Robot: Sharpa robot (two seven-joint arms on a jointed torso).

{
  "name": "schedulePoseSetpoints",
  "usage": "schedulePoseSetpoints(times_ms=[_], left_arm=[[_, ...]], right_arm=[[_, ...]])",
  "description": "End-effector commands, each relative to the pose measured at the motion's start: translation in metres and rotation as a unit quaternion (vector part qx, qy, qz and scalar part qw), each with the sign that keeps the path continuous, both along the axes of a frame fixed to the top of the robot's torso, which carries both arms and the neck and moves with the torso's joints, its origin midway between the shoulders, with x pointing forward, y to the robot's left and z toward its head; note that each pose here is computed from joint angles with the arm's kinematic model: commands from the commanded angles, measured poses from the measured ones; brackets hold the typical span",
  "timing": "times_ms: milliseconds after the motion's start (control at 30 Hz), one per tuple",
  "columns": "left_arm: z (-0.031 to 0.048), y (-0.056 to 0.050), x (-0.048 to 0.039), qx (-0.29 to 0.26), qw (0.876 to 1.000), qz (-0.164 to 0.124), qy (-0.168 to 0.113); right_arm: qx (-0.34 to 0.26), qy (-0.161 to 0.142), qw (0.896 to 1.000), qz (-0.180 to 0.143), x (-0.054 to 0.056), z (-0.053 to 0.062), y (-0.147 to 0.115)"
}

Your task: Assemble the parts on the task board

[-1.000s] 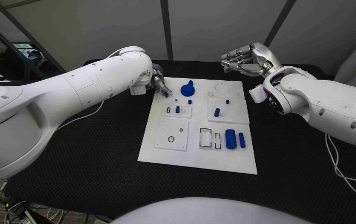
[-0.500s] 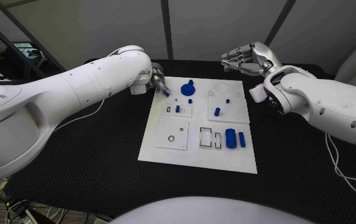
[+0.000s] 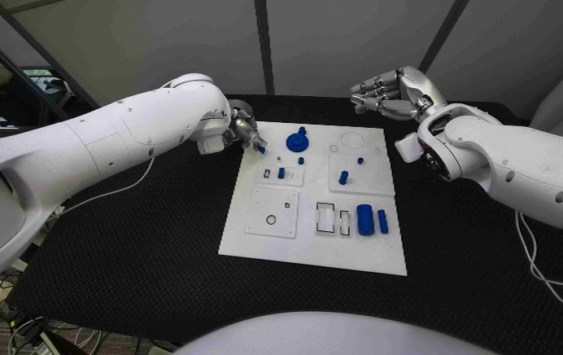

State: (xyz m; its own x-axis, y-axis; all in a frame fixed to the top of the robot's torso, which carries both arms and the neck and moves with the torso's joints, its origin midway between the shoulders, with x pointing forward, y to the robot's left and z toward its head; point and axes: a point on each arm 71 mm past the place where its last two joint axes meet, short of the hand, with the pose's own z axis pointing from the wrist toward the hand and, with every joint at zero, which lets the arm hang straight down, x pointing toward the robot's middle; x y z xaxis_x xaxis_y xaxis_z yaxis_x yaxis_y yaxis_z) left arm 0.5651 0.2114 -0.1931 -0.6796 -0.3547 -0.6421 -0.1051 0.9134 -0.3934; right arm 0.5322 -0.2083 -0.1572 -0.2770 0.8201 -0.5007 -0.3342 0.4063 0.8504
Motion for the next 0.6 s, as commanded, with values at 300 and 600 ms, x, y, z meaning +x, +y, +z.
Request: schedulePoseSetpoints(times_ms=[300, 600], left_arm=[[0.0126, -0.005, -0.0292, -0.049, 0.997, 0.012, -0.06], [0.002, -0.01, -0.0489, -0.025, 0.996, 0.005, -0.08]], right_arm=[[0.002, -0.002, 1.0, 0.001, 0.001, 0.001, -0.001], [0.002, -0.001, 1.0, 0.0, 0.001, 0.001, 0.0]])
